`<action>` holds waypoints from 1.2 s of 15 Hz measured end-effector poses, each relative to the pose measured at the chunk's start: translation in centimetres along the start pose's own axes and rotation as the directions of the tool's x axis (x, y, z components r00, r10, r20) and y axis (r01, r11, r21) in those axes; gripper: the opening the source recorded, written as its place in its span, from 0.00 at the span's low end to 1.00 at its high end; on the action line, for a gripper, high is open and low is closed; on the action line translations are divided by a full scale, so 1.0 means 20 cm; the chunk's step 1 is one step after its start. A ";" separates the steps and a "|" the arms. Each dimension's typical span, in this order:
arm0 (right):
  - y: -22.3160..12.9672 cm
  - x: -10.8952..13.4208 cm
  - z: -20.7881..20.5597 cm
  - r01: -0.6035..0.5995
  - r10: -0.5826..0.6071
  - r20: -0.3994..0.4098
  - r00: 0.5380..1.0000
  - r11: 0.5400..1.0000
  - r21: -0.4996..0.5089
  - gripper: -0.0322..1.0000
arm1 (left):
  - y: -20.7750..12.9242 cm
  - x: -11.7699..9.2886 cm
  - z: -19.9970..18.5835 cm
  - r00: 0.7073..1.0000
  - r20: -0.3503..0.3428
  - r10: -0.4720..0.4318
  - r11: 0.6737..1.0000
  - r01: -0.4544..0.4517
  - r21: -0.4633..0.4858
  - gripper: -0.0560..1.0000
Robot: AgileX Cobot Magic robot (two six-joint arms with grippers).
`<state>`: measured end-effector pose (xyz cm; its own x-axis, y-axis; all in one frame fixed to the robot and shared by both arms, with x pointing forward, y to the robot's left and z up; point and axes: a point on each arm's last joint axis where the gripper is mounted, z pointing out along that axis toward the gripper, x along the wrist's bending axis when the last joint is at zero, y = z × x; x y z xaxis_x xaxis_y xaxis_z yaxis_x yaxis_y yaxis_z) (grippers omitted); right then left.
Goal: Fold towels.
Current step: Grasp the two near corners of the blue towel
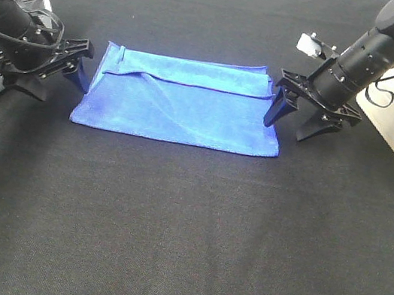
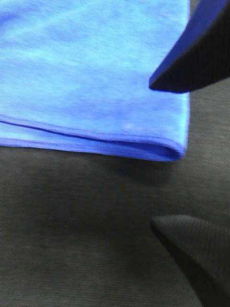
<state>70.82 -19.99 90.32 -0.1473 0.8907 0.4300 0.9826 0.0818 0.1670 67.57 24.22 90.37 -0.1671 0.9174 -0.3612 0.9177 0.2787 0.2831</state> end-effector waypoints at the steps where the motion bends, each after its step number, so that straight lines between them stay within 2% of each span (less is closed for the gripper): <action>1: 0.00 0.00 0.01 0.000 0.000 0.002 1.000 1.000 -0.005 0.69 | -0.01 0.00 0.04 1.000 0.001 -0.008 1.000 0.008 -0.002 0.72; 4: 0.01 -0.04 0.07 -0.020 0.020 0.000 1.000 1.000 -0.011 0.69 | -0.05 -0.02 0.16 1.000 0.003 0.021 1.000 -0.021 0.022 0.72; 7: 0.01 -0.04 0.11 -0.036 0.035 -0.017 0.999 0.999 -0.020 0.69 | -0.06 -0.05 0.19 0.999 0.014 0.036 0.999 -0.037 0.009 0.72; 10: 0.01 -0.04 0.15 -0.073 0.071 -0.088 0.994 0.997 -0.021 0.68 | -0.03 -0.09 0.23 0.999 0.039 0.028 1.000 -0.028 0.002 0.70; 11: 0.01 -0.03 0.16 -0.080 0.078 -0.100 0.992 0.997 -0.021 0.63 | -0.01 -0.10 0.24 0.999 0.048 0.018 1.000 -0.018 0.000 0.62; 12: 0.01 -0.04 0.18 -0.082 0.080 -0.103 0.992 0.997 -0.017 0.50 | -0.01 -0.10 0.25 0.999 0.052 0.012 1.000 -0.013 0.004 0.47; 16: 0.00 -0.05 0.22 -0.105 0.105 -0.114 0.988 0.994 0.002 0.06 | -0.03 -0.10 0.26 0.999 0.053 0.011 0.999 -0.013 0.047 0.09; 18: -0.01 -0.05 0.22 -0.125 0.126 -0.116 0.985 0.992 0.017 0.03 | -0.05 -0.10 0.24 0.998 0.052 0.026 0.996 -0.030 0.081 0.06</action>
<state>71.30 -19.00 85.98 -0.0349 0.8359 0.5478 0.9950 -0.0223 0.0974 68.80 20.71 86.50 -0.1245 0.9082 -0.3996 0.9484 0.2273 0.2209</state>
